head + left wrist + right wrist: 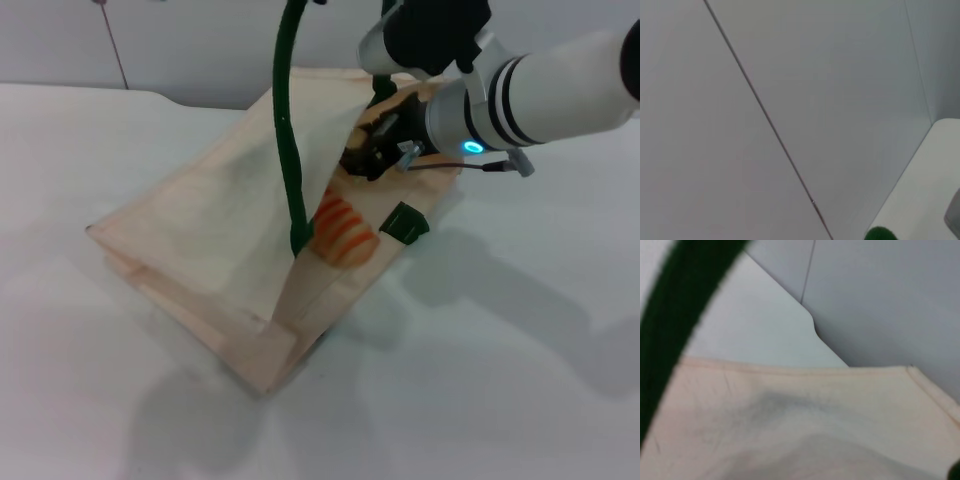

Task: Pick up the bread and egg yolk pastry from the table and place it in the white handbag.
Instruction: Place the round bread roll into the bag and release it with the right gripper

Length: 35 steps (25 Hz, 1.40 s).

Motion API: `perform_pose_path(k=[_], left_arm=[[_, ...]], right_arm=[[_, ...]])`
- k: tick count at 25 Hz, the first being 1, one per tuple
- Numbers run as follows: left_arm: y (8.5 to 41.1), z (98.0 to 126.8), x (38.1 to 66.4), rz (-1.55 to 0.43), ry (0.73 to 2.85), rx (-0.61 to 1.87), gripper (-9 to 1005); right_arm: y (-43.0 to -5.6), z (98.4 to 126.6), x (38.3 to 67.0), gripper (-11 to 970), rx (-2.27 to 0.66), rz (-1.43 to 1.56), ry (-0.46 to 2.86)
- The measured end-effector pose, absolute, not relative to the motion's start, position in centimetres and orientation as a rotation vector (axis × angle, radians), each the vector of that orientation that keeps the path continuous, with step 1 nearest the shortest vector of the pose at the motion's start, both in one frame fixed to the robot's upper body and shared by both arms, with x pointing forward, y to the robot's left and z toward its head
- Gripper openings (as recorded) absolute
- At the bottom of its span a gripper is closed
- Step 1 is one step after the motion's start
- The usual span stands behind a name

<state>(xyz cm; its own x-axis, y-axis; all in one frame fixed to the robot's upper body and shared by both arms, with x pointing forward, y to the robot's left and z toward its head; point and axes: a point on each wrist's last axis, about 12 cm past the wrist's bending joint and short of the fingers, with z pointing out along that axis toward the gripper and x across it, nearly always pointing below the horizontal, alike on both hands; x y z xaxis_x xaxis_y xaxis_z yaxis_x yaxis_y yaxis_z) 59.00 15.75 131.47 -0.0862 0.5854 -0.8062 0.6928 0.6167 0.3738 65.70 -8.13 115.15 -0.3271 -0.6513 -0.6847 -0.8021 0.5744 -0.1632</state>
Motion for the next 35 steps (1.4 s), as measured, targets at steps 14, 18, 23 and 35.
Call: perform_pose_path(k=[14, 18, 23, 35], left_arm=[[16.5, 131.1, 59.2, -0.105, 1.777, 1.015, 162], [16.8, 131.0, 59.3, -0.102, 1.781, 1.001, 163], [18.0, 130.7, 59.5, -0.079, 1.803, 0.95, 164], [20.3, 129.2, 60.0, -0.034, 1.831, 0.893, 166]], right_arm=[[-8.8, 114.8, 66.0, 541, -1.125, 0.254, 2.098], [-8.9, 114.7, 66.1, 620, -1.122, 0.251, 2.112], [-9.4, 114.1, 66.1, 708, -1.126, 0.237, 2.145], [-15.8, 113.5, 67.1, 706, -0.984, 0.04, 2.332]])
